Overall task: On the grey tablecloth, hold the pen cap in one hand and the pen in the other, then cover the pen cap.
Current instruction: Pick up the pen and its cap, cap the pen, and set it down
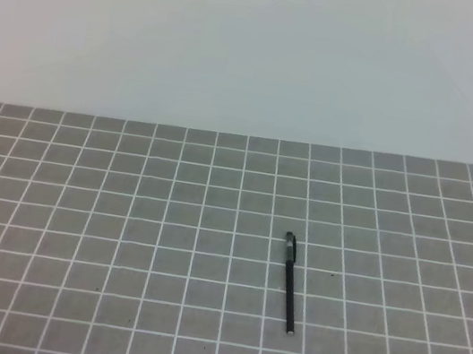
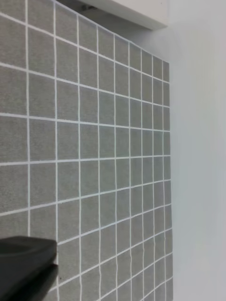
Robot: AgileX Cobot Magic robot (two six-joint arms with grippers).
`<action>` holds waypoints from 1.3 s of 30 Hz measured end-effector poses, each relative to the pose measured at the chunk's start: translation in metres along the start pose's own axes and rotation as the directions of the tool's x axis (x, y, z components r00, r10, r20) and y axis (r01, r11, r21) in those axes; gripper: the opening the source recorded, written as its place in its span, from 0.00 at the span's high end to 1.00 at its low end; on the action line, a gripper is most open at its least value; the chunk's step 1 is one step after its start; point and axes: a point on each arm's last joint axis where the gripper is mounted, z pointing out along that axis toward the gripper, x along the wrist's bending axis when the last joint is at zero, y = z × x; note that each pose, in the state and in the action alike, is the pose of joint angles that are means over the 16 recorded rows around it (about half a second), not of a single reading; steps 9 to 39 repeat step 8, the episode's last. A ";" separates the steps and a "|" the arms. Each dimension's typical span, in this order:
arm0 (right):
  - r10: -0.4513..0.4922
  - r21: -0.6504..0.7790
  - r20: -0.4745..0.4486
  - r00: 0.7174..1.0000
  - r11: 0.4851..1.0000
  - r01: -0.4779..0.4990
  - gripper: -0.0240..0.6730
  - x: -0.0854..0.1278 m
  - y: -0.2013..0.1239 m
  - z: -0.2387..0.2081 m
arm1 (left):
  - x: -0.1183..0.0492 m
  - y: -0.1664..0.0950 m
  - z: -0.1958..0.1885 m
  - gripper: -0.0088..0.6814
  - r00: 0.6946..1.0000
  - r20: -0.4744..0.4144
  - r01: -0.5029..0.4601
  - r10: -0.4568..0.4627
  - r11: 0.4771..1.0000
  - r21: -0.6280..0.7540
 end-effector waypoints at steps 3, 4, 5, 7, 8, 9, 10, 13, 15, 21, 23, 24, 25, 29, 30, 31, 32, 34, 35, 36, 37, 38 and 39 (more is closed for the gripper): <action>0.000 0.000 0.000 1.000 1.000 0.000 0.96 0.000 0.000 0.000 | 0.000 0.000 0.000 0.99 1.000 0.000 0.000 0.000 1.000 0.000; 0.000 0.000 0.000 1.000 1.000 0.000 0.96 0.000 0.000 0.000 | 0.000 0.000 0.000 0.99 1.000 0.000 0.000 0.000 1.000 0.000; 0.000 0.000 0.000 1.000 1.000 0.000 0.96 0.000 0.000 0.000 | 0.000 0.000 0.000 0.99 1.000 0.000 0.000 0.000 1.000 0.000; 0.000 0.000 0.000 1.000 1.000 0.000 0.96 0.000 0.000 0.000 | 0.000 0.000 0.000 0.99 1.000 0.000 0.000 0.000 1.000 0.000; 0.000 0.000 0.000 1.000 1.000 0.000 0.96 0.000 0.000 0.000 | 0.000 0.000 0.000 0.99 1.000 0.000 0.000 0.000 1.000 0.000; 0.000 0.000 0.000 1.000 1.000 0.000 0.96 0.000 0.000 0.000 | 0.000 0.000 0.000 0.99 1.000 0.000 0.000 0.000 1.000 0.000; 0.000 0.000 0.000 1.000 1.000 0.000 0.96 0.000 0.000 0.000 | 0.000 0.000 0.000 0.99 1.000 0.000 0.000 0.000 1.000 0.000; 0.000 0.000 0.000 1.000 1.000 0.000 0.96 0.000 0.000 0.000 | 0.000 0.000 0.000 0.99 1.000 0.000 0.000 0.000 1.000 0.000; 0.000 0.000 0.000 1.000 1.000 0.000 0.96 0.000 0.000 0.000 | 0.000 0.000 0.000 0.99 1.000 0.000 0.000 0.000 1.000 0.000; 0.000 0.000 0.000 1.000 1.000 0.000 0.96 0.000 0.000 0.000 | 0.000 0.000 0.000 0.99 1.000 0.000 0.000 0.000 1.000 0.000; 0.000 0.000 0.000 1.000 1.000 0.000 0.96 0.000 0.000 0.000 | 0.000 0.000 0.000 0.99 1.000 0.000 0.000 0.000 1.000 0.000; 0.000 0.000 0.000 1.000 1.000 0.000 0.96 0.000 0.000 0.000 | 0.000 0.000 0.000 0.99 1.000 0.000 0.000 0.000 1.000 0.000; 0.000 0.000 0.000 1.000 1.000 0.000 0.96 0.000 0.000 0.000 | 0.000 0.000 0.000 0.99 1.000 0.000 0.000 0.000 1.000 0.000; 0.000 0.000 0.000 1.000 1.000 0.000 0.96 0.000 0.000 0.000 | 0.000 0.000 0.000 0.99 1.000 0.000 0.000 0.000 1.000 0.000; 0.000 0.000 0.000 1.000 1.000 0.000 0.96 0.000 0.000 0.000 | 0.000 0.000 0.000 0.99 1.000 0.000 0.000 0.000 1.000 0.000; 0.000 0.000 0.000 1.000 1.000 0.000 0.96 0.000 0.000 0.000 | 0.000 0.000 0.000 0.99 1.000 0.000 0.000 0.000 1.000 0.000; 0.000 0.000 0.000 1.000 1.000 0.000 0.96 0.000 0.000 0.000 | 0.000 0.000 0.000 0.99 1.000 0.000 0.000 0.000 1.000 0.000; 0.000 0.000 0.000 1.000 1.000 0.000 0.96 0.000 0.000 0.000 | 0.000 0.000 0.000 0.99 1.000 0.000 0.000 0.000 1.000 0.000; 0.000 0.000 0.000 1.000 1.000 0.000 0.96 0.000 0.000 0.000 | 0.000 0.000 0.000 0.99 1.000 0.000 0.000 0.000 1.000 0.000; 0.000 0.000 0.000 1.000 1.000 0.000 0.96 0.000 0.000 0.000 | 0.000 0.000 0.000 0.99 1.000 0.000 0.000 0.000 1.000 0.000; 0.000 0.000 0.000 1.000 1.000 0.000 0.96 0.000 0.000 0.000 | 0.000 0.000 0.000 0.99 1.000 0.000 0.000 0.000 1.000 0.000; 0.000 0.000 0.000 1.000 1.000 0.000 0.96 0.000 0.000 0.000 | 0.000 0.000 0.000 0.99 1.000 0.000 0.000 0.000 1.000 0.000; 0.000 0.000 0.000 1.000 1.000 0.000 0.96 0.000 0.000 0.000 | 0.000 0.000 0.000 0.99 1.000 0.000 0.000 0.000 1.000 0.000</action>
